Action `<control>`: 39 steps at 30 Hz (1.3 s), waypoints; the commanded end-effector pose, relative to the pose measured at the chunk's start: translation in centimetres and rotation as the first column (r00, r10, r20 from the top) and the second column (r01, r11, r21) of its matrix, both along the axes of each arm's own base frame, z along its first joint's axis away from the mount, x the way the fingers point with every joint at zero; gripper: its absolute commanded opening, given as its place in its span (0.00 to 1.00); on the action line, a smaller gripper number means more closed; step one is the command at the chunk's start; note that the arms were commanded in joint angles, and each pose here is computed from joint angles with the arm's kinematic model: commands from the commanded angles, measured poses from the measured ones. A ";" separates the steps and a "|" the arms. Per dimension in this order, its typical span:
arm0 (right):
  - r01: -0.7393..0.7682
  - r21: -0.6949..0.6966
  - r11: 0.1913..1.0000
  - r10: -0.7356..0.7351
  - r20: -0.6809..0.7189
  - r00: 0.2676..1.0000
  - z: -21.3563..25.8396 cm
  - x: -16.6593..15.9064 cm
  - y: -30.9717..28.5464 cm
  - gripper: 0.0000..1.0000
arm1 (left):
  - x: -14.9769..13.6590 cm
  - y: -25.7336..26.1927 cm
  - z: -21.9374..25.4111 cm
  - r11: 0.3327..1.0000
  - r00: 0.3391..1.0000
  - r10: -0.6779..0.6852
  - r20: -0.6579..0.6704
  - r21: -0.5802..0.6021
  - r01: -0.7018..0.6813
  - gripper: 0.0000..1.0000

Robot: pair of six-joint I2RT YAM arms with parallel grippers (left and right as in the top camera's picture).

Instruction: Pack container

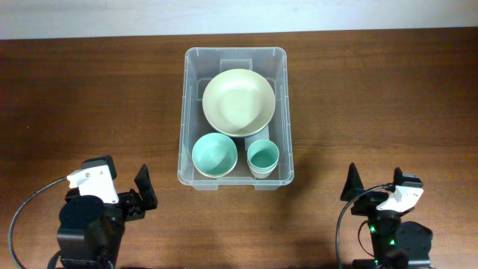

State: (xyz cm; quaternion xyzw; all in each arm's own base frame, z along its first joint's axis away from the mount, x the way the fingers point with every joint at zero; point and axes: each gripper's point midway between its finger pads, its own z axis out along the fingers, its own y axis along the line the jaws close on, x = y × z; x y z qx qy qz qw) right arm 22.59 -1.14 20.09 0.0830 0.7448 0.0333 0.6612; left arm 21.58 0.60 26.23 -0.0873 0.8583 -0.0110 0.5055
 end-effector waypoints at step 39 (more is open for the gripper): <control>-0.051 -0.181 0.982 0.058 0.033 0.998 -4.5 2.0 0.6 0.99 | 0.0 0.0 -0.1 1.000 1.000 0.006 0.000 -0.015 -0.006 1.00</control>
